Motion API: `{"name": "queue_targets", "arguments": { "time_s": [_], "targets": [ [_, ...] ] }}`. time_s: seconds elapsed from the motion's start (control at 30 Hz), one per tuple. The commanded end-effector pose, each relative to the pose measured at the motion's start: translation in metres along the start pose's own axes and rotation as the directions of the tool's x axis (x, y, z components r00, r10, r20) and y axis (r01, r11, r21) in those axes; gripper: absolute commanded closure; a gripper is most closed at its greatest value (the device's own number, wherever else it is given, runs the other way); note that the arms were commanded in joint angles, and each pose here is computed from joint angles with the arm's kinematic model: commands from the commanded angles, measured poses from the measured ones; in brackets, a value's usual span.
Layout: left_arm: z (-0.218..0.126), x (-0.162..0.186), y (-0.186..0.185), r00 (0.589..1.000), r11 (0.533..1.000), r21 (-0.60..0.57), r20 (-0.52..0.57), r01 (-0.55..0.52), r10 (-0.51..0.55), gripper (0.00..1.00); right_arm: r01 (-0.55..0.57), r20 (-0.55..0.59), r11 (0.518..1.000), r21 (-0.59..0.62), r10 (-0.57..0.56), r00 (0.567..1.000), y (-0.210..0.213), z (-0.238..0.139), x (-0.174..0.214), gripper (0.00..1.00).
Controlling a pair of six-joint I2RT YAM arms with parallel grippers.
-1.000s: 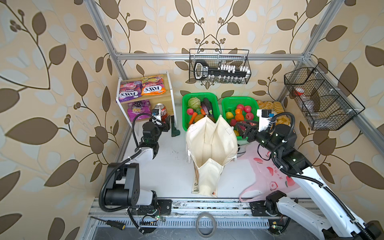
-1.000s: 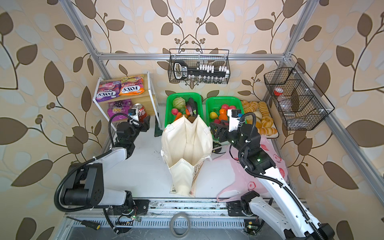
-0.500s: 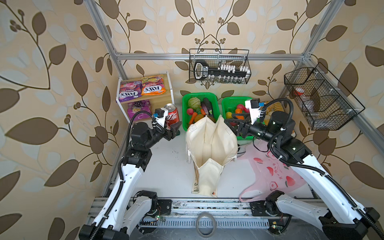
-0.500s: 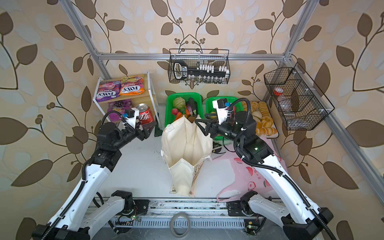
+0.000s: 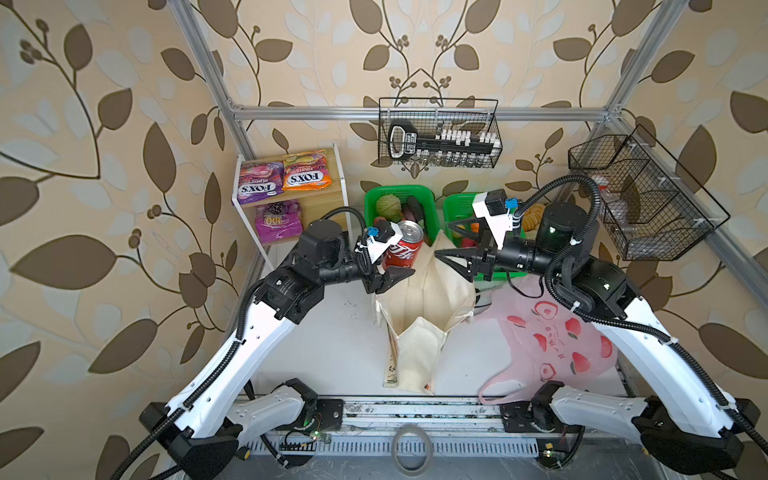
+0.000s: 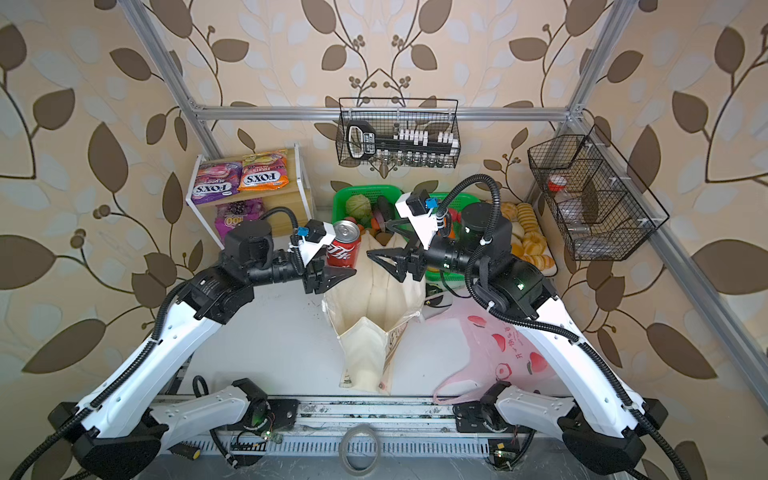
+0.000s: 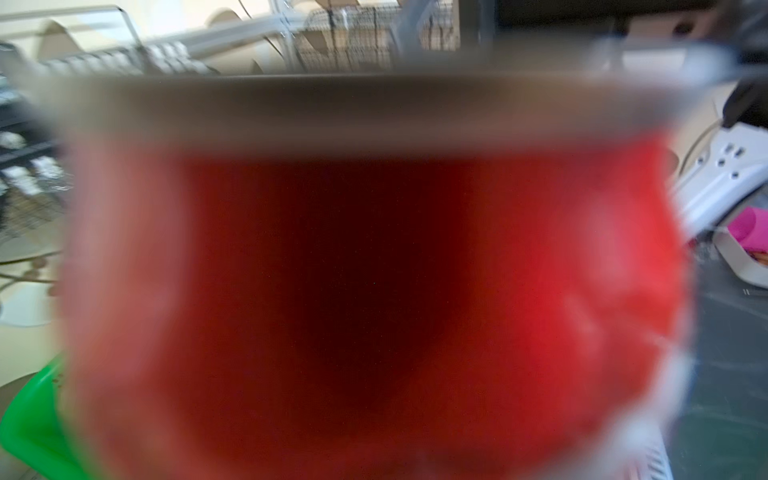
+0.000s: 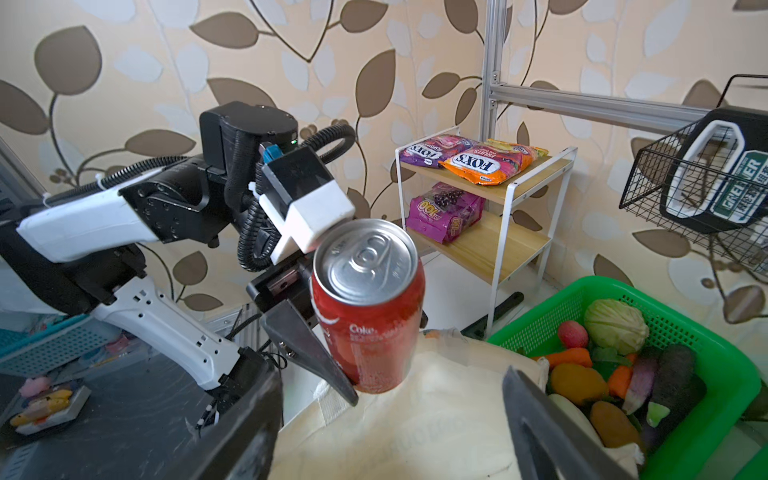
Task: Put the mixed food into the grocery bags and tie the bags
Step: 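Carry the can over the tote bag with the left gripper while the right takes it, then release the red can from the left gripper while the right lowers it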
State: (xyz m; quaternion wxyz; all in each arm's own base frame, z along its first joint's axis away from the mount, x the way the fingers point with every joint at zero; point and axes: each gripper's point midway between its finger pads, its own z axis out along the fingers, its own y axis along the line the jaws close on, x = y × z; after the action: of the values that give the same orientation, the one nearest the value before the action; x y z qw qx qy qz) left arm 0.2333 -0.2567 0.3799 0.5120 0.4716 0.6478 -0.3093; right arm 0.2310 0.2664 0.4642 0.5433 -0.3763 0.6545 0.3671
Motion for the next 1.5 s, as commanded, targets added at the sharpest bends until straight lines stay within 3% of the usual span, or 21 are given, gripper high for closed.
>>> {"name": "queue_targets", "arguments": {
  "time_s": [0.0, 0.33, 0.57, 0.83, 1.1, 1.3, 1.47],
  "targets": [
    [0.000, -0.035, -0.006, 0.985, 0.988, -0.004, 0.069, -0.156, 0.156, 0.77, 0.060, -0.085, 0.998, 0.003, -0.059, 0.995, -0.002, 0.004, 0.013, 0.14],
    [0.027, -0.026, -0.026, 0.974, 0.973, 0.045, 0.002, -0.228, 0.228, 0.76, 0.044, -0.195, 0.998, -0.034, -0.050, 0.979, -0.006, 0.019, 0.037, 0.11],
    [0.025, -0.033, -0.031, 0.971, 0.970, 0.040, 0.040, -0.238, 0.237, 0.75, 0.029, -0.258, 0.998, -0.058, -0.043, 0.965, -0.006, 0.024, 0.055, 0.11],
    [0.025, -0.032, -0.034, 0.971, 0.970, 0.060, 0.041, -0.237, 0.234, 0.73, 0.017, -0.262, 0.991, -0.131, -0.051, 0.964, 0.004, 0.027, 0.063, 0.21],
    [0.025, -0.032, -0.037, 0.971, 0.969, 0.071, 0.053, -0.236, 0.233, 0.72, 0.010, -0.273, 0.992, -0.128, -0.045, 0.961, 0.003, 0.030, 0.069, 0.15],
    [0.024, -0.032, -0.037, 0.971, 0.970, 0.067, 0.055, -0.235, 0.231, 0.70, 0.008, -0.274, 0.987, -0.160, -0.053, 0.960, 0.007, 0.030, 0.072, 0.29],
    [0.023, -0.031, -0.034, 0.976, 0.976, 0.045, 0.048, -0.215, 0.213, 0.60, 0.014, -0.264, 0.990, -0.143, -0.052, 0.963, 0.005, 0.030, 0.071, 0.45]
  ]
}}
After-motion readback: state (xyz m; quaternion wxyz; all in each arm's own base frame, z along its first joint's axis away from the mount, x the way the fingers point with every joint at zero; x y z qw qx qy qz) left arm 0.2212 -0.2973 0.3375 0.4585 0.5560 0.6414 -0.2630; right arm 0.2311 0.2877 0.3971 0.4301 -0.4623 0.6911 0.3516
